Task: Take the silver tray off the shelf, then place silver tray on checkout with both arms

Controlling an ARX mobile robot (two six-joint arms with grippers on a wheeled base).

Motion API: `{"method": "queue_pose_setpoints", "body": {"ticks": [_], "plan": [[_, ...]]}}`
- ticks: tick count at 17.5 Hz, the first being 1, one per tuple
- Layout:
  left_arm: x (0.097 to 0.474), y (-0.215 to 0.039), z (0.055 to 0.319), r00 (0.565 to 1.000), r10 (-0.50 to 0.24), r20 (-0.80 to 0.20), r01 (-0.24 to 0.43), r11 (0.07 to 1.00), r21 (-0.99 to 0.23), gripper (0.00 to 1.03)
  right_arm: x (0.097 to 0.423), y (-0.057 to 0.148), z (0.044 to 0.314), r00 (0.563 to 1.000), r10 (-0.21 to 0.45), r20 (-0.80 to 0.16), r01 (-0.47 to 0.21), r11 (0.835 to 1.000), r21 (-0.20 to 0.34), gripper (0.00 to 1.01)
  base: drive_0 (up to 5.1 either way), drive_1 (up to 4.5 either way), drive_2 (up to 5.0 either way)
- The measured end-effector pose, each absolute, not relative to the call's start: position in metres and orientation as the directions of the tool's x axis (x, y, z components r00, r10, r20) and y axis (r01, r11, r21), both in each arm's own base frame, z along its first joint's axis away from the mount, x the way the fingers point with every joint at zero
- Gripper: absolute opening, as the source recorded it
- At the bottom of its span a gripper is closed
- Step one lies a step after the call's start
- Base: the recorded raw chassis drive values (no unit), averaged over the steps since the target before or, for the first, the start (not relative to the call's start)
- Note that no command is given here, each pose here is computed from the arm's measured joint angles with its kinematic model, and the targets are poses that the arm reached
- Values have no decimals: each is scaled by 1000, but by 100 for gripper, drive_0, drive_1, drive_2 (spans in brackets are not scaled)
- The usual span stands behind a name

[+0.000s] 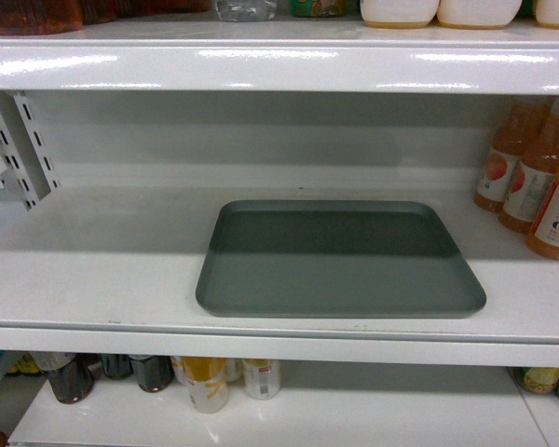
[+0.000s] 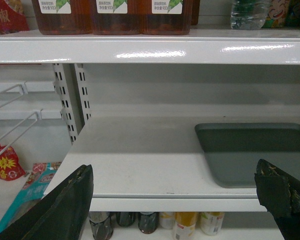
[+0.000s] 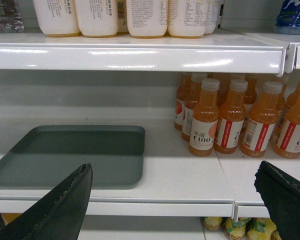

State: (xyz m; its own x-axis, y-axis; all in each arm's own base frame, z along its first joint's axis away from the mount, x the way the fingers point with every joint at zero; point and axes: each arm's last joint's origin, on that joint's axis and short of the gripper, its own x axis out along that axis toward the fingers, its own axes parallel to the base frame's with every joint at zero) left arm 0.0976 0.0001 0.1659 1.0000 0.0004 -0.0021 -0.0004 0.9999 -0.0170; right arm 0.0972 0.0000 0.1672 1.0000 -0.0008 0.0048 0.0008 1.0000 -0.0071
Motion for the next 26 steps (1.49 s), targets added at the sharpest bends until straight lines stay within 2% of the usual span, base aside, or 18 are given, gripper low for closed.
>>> {"method": "queue_pose_setpoints", "body": {"ticks": [26], "plan": [[98,0,166,1000,0,-2,0,1000,-17,98,97,0,167,1000,0,5,0,1000,-7,98,0,0,0]]}}
